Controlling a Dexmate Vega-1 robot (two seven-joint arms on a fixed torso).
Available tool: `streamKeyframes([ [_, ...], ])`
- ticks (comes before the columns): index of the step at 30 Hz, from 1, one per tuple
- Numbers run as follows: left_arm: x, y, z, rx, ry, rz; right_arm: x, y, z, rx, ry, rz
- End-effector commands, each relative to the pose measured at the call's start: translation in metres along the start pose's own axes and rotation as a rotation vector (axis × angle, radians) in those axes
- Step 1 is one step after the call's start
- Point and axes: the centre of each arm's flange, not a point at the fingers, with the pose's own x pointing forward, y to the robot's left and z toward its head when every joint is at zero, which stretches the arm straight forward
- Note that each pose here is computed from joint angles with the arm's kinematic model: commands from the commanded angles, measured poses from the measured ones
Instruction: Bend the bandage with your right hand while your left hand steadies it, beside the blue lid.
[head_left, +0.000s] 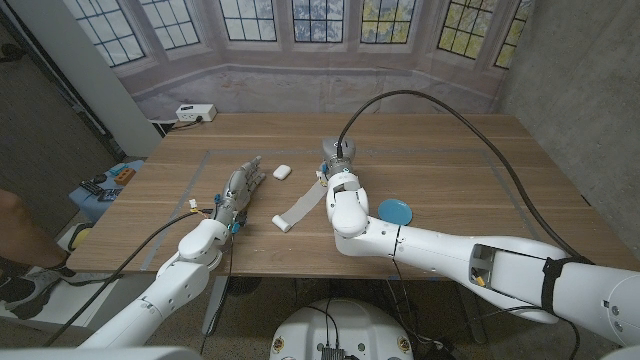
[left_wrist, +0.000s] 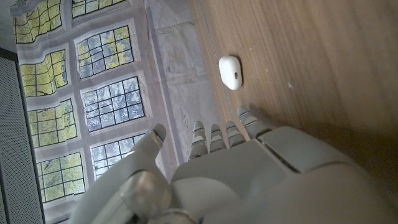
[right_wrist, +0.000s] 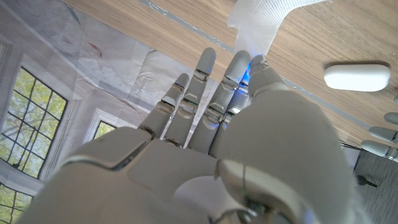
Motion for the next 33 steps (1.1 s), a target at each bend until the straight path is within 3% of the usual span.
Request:
streamKeyframes([
  [1, -0.001, -0.001, -0.002, -0.002, -0.003, -0.01, -0.011, -0.007, 0.009, -0.002, -0.003, -0.003],
  [33, 0.009, 0.004, -0.015, -0.028, 0.0, -0.035, -0.023, -0.015, 0.032, -0.02, 0.025, 0.018],
])
